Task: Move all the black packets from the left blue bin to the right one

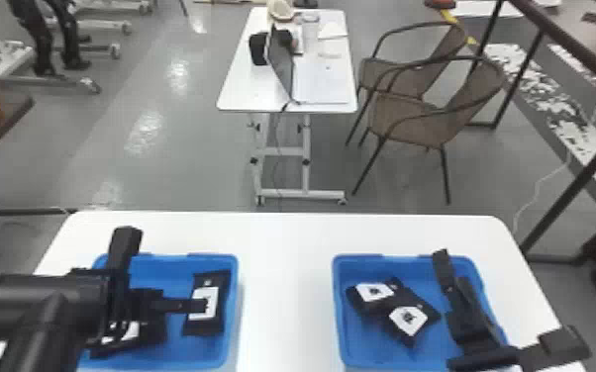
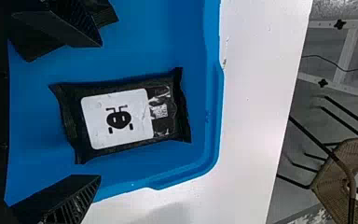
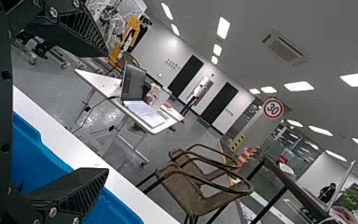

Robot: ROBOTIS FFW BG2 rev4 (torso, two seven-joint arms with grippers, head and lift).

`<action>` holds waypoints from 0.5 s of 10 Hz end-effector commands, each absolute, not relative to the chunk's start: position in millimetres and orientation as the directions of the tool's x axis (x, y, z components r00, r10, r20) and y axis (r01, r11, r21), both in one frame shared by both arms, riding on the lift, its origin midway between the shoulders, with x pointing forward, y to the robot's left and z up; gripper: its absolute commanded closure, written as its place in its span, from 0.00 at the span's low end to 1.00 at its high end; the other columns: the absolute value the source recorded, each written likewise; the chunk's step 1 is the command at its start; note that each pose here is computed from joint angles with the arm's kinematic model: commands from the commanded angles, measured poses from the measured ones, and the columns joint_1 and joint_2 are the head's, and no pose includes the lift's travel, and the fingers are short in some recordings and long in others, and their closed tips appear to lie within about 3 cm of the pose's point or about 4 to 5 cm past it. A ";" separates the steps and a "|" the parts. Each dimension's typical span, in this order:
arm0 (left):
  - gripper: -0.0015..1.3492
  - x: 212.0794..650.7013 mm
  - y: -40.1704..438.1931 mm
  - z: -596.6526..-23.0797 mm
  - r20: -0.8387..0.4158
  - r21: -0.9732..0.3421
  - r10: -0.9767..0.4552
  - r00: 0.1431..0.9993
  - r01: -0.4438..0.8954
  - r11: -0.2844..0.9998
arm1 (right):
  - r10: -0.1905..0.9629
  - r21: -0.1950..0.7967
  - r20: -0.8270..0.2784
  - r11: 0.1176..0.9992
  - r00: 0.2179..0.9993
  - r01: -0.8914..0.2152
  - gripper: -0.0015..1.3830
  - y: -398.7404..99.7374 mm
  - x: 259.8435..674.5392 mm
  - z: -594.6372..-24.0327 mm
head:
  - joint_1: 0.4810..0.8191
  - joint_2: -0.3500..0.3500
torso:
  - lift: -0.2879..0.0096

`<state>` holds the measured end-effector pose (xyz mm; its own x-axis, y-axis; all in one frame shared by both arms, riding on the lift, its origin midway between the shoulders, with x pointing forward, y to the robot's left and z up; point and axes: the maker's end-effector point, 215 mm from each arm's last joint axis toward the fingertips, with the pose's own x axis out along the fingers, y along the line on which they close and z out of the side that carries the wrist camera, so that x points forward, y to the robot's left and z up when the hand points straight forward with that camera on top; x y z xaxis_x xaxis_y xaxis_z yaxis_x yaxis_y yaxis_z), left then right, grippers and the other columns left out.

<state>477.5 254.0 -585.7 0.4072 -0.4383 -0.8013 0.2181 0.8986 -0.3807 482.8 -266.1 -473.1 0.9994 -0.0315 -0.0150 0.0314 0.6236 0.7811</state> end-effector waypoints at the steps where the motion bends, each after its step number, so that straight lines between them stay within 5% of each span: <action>1: 0.00 486.5 246.6 -589.8 -0.801 -0.381 -0.449 0.395 0.241 0.892 | -0.034 0.787 -0.017 0.617 0.999 0.034 0.10 -266.3 481.9 -474.6 | 0.63 0.48 | 0.97; 5: 0.00 482.9 222.8 -614.3 -0.812 -0.406 -0.481 0.330 0.271 0.872 | -0.037 0.793 -0.019 0.608 0.999 0.037 0.10 -267.1 481.4 -476.6 | 0.63 0.44 | 0.97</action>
<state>484.6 225.4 -611.3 0.3412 -0.4774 -0.8098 0.2706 0.8749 -0.4017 481.6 -267.2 -476.1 0.9992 -0.0360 -0.0178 0.0361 0.6096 0.7919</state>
